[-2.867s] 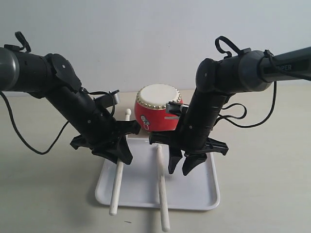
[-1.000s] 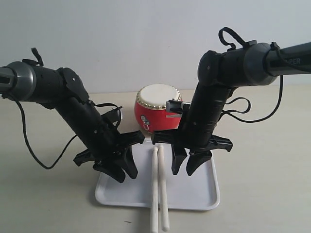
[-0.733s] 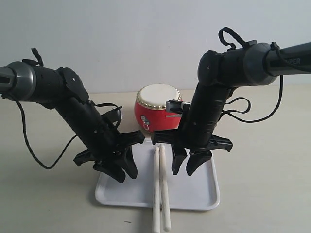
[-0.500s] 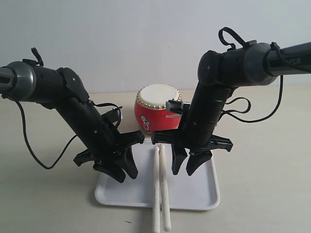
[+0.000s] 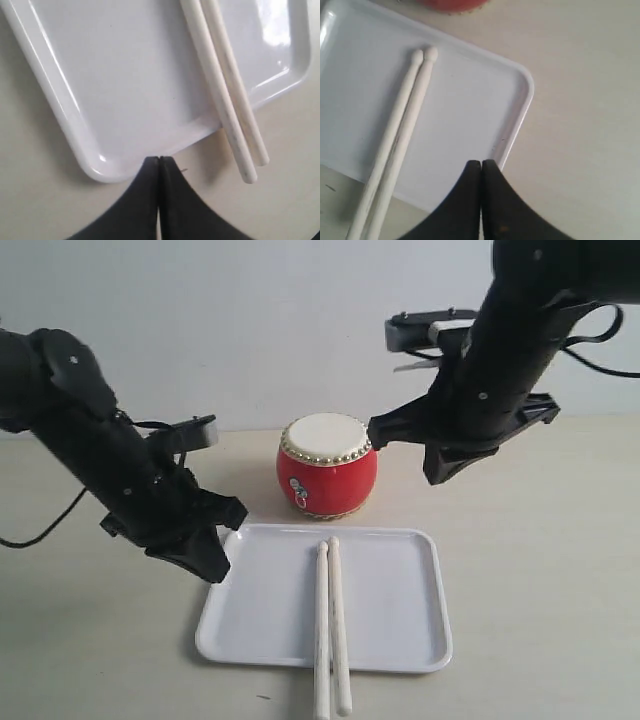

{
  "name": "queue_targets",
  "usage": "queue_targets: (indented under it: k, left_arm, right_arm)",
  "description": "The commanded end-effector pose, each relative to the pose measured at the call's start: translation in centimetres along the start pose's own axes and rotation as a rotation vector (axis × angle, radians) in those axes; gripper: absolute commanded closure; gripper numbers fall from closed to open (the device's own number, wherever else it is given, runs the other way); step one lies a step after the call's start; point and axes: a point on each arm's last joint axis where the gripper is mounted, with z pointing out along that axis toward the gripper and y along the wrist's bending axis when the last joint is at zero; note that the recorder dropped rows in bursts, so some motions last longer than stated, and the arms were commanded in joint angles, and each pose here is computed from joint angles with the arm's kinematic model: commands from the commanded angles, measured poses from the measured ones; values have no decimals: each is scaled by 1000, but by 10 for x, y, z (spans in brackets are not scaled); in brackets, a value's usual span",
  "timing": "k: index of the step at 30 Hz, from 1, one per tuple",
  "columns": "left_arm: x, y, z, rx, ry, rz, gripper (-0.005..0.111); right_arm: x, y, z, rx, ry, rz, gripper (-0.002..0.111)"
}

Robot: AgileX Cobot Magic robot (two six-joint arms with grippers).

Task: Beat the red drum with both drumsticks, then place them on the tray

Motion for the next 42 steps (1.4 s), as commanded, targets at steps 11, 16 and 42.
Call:
queue_targets:
  k: [11,16,42]
  left_arm:
    - [123,-43,-115,-132,-813,130,107]
    - [160,-56,-150,-172,-1026,190,107]
    - [281,-98,-179,63,-1230,423,107]
  right_arm:
    - [149,-22,-113,-76,-602,-11,108]
    - [194,-30,-121,-76,-710,-30,108]
    - [237,-36,-146,-58,-900,-126,108]
